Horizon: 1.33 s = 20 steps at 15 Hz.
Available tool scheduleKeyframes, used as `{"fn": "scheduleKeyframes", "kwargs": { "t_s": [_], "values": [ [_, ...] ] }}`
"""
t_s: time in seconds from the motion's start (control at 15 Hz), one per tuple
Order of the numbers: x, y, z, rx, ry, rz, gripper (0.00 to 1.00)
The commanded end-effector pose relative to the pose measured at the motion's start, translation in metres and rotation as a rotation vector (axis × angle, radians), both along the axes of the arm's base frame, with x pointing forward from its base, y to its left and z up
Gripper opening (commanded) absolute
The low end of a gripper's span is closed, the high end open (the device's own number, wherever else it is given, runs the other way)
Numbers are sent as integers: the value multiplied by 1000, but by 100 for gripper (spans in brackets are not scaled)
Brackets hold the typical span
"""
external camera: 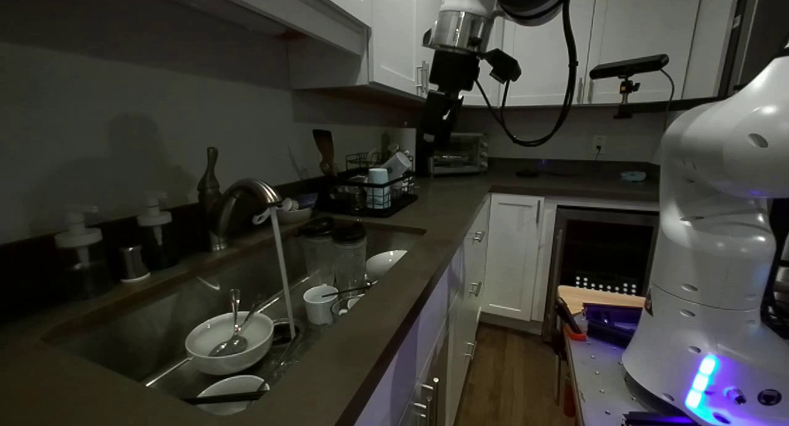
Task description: Push the tap handle down
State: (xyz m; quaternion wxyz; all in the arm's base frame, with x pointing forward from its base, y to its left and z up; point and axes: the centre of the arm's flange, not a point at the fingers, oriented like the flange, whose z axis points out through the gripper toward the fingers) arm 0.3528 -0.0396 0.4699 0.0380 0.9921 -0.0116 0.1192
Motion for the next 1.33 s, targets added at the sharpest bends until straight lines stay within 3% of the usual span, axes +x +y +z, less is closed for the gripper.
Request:
{"fn": "scheduleKeyframes", "kwargs": {
  "t_s": [0.0,0.67,1.0,1.27],
  "values": [
    [0,0,0,0,0,0,100],
    [9,1,-3,5,-30,5,100],
    [48,-1,-5,12,-175,23,100],
    [97,-5,-7,28,-340,20,100]
  ]
}}
